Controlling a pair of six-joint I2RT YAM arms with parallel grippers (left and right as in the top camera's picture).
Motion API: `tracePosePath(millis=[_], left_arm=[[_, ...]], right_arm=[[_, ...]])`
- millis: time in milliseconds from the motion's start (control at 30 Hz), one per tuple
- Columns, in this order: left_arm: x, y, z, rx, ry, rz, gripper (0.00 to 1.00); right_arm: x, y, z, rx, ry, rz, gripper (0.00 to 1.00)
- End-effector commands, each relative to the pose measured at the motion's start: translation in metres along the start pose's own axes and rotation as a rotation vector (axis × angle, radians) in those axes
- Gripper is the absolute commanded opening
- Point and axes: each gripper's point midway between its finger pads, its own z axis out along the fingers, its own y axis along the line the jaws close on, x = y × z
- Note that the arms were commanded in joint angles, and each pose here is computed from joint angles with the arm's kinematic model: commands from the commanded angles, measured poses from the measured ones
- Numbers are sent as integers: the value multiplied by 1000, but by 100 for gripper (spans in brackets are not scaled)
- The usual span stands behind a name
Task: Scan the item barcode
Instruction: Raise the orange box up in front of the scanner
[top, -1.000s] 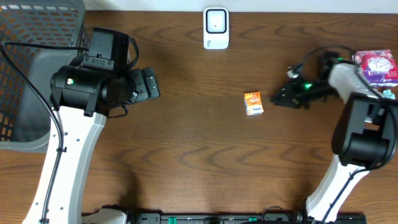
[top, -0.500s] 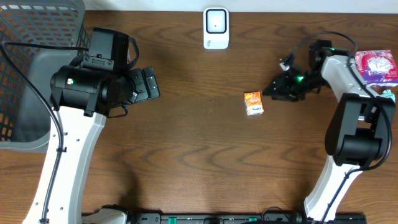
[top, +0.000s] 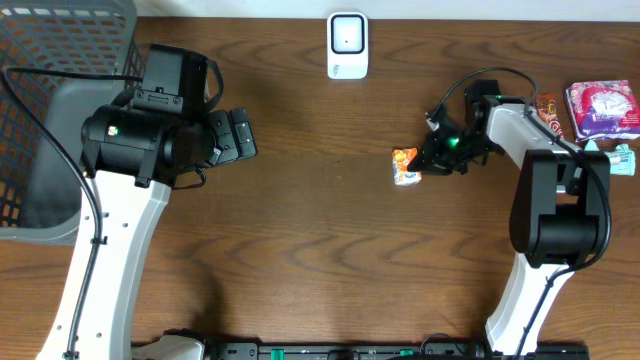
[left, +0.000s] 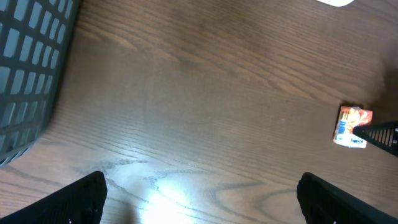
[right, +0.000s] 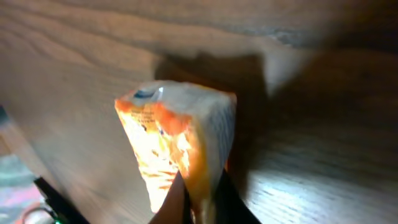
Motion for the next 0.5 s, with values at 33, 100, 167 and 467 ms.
tracePosePath(millis=[33, 100, 167, 467], left_arm=[[-4, 1, -4, -3, -17, 6, 98], [-4, 1, -4, -3, -18, 6, 98], [-4, 1, -4, -3, -17, 6, 98], [-4, 1, -4, -3, -18, 6, 98]], right_arm=[[-3, 21, 5, -65, -8, -24, 1], [-15, 32, -2, -91, -35, -30, 1], [-34, 43, -15, -92, -85, -54, 1], [-150, 77, -108, 378, -547, -157, 1]])
